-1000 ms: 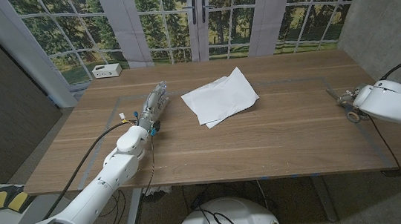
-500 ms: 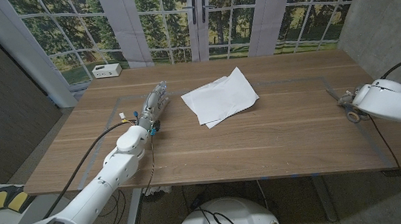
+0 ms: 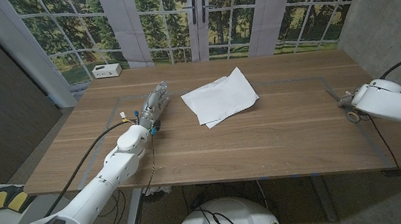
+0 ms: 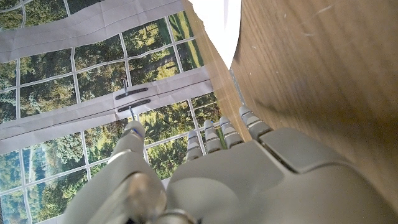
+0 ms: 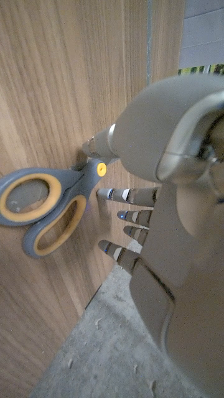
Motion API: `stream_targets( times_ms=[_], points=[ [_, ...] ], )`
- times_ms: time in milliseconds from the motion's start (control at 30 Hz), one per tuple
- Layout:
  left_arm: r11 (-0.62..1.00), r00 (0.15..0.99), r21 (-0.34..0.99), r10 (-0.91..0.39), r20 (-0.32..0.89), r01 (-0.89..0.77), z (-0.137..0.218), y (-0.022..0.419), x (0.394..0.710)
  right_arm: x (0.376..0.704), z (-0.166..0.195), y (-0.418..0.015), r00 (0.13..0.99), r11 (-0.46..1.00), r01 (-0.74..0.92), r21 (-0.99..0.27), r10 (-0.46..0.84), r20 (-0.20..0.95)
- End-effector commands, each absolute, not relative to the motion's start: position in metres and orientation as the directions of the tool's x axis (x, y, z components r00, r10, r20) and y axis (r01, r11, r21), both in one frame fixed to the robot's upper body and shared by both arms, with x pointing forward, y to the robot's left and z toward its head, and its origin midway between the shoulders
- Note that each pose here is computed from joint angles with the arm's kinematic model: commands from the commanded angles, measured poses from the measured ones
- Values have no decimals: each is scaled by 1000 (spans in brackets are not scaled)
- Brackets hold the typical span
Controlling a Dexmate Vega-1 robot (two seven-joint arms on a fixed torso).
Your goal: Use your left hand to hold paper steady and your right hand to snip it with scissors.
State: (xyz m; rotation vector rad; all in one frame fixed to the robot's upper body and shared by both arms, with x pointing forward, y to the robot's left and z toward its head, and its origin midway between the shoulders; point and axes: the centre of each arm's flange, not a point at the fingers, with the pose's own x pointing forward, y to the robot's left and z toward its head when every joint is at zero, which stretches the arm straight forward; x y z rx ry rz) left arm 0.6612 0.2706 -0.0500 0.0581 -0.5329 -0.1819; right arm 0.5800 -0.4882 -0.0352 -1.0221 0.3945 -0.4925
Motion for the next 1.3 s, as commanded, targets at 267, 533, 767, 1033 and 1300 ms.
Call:
stream_targets(
  times_ms=[267, 533, 767, 1033, 1300],
  points=[
    [983, 848, 97, -185, 497, 157, -52, 270, 662, 588, -45, -477, 813, 369, 201, -907, -579, -55],
    [983, 849, 97, -184, 496, 156, -53, 271, 662, 590, -53, -471, 806, 326, 199, -924, -591, -35],
    [983, 849, 95, -183, 495, 156, -53, 271, 662, 590, -62, -465, 804, 306, 199, -931, -594, -23],
    [982, 848, 95, -187, 495, 160, -54, 270, 662, 588, -69, -463, 802, 309, 209, -928, -597, -18],
    [983, 849, 92, -184, 495, 160, -56, 270, 662, 587, -74, -460, 798, 303, 228, -925, -603, -1]
  ],
)
